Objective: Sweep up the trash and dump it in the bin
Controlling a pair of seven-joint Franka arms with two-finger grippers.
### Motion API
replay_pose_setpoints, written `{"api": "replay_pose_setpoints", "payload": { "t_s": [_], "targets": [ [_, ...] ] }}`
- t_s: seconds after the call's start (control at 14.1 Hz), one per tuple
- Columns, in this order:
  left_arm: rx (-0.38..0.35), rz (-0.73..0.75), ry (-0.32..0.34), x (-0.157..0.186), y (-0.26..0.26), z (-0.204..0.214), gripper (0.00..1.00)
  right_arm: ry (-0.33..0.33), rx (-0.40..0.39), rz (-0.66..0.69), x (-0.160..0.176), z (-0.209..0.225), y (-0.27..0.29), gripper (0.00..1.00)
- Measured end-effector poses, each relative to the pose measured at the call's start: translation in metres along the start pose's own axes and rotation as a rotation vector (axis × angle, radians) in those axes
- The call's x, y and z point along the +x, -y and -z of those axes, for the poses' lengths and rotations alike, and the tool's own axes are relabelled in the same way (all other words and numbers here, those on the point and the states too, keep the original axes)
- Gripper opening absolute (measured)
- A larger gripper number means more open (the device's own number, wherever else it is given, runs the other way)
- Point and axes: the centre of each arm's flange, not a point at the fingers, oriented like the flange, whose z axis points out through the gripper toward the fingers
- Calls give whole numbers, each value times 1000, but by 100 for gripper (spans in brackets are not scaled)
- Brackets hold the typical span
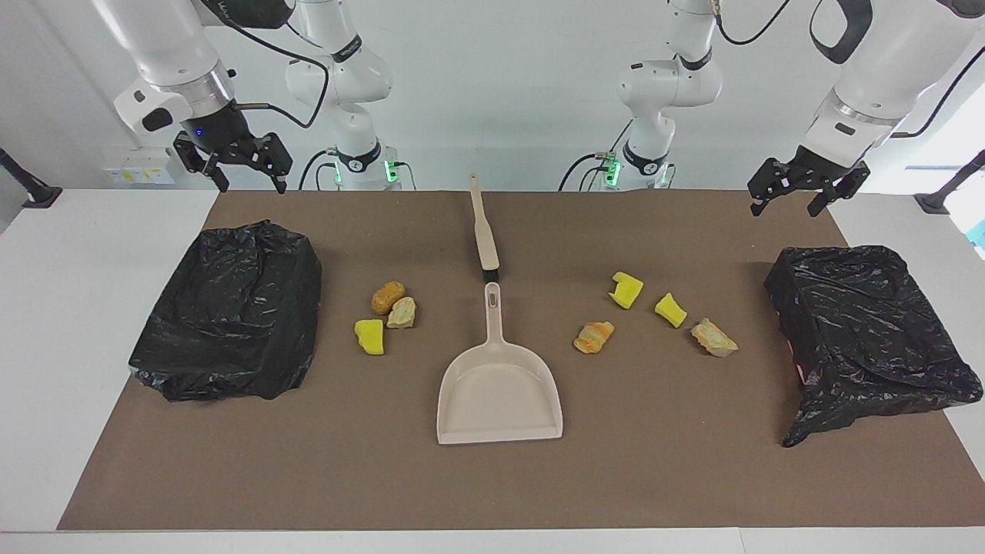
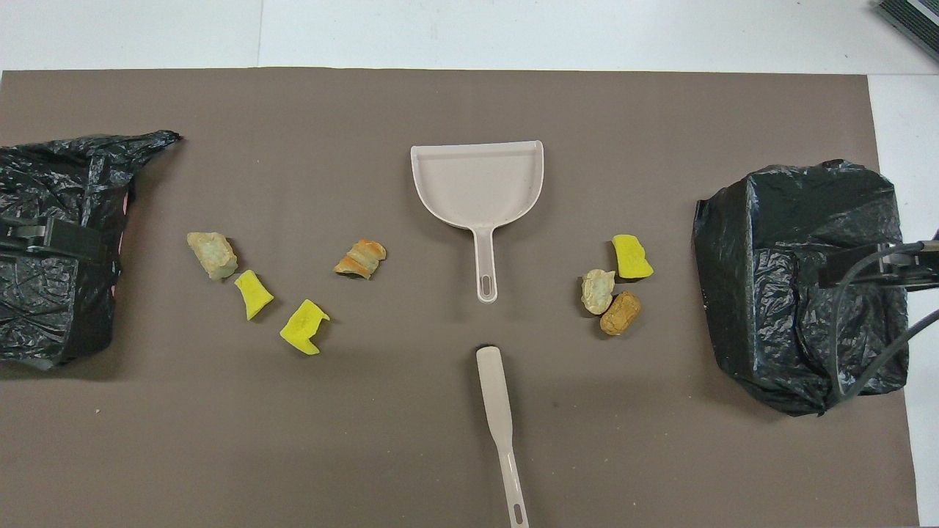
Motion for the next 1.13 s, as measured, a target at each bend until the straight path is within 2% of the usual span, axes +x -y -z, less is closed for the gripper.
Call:
{"api": "replay_pose_setpoints", "payload": {
  "t_s": [0.85,1.13],
  "targets": [
    [0,1,-6,-4,0,5,100,0,0,4,0,0,-3,100],
    [0,1,-6,-4,0,5,100,18,0,10,-2,-3,-3,100]
  ]
}}
